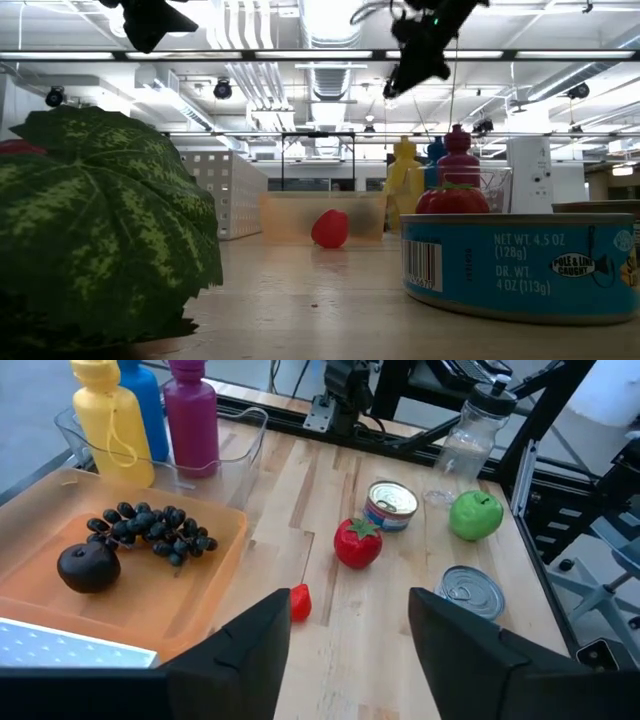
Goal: Pick & Place Food Item
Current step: Put the bottom blue tuna can into the white bin
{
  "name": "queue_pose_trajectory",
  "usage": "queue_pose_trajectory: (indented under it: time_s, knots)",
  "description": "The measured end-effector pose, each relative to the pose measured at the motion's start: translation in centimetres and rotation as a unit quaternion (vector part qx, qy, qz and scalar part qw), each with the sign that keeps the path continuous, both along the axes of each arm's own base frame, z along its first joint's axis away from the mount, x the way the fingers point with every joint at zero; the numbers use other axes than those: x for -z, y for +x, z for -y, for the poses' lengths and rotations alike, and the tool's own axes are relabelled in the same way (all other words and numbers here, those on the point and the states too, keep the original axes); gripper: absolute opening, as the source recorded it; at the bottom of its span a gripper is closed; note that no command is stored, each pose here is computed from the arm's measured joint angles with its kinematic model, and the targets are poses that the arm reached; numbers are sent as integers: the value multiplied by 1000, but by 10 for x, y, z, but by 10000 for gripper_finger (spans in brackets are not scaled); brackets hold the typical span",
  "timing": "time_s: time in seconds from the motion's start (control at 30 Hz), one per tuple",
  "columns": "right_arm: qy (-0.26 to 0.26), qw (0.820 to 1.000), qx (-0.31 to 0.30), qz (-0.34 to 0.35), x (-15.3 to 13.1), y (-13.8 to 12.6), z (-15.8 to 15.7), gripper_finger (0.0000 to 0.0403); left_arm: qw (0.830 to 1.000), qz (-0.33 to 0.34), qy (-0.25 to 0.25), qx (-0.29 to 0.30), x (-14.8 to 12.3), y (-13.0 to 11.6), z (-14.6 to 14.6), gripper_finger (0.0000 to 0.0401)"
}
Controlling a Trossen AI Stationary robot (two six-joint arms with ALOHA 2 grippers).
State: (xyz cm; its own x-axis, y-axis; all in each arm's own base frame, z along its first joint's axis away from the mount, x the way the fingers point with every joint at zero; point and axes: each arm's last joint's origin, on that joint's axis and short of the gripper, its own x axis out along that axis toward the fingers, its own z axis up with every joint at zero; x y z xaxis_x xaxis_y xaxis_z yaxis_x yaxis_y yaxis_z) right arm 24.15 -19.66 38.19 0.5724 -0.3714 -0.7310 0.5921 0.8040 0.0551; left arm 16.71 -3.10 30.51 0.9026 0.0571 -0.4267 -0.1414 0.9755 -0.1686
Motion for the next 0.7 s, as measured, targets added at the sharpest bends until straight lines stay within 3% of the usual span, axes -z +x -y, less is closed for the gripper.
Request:
queue_pose_trajectory:
  time_s: [0.37, 0.5, 0.7]
  knots:
    - [-45, 992, -97, 73, -45, -10, -98, 37, 1000, 0, 0, 0, 0, 0, 0, 213]
    - [-55, 983, -152, 86, -51, -13, -135, 13, 1000, 0, 0, 0, 0, 0, 0, 206]
    - [-48, 974, -203, 94, -49, -19, -175, 9, 1000, -7, 2, 0, 2, 3, 1, 193]
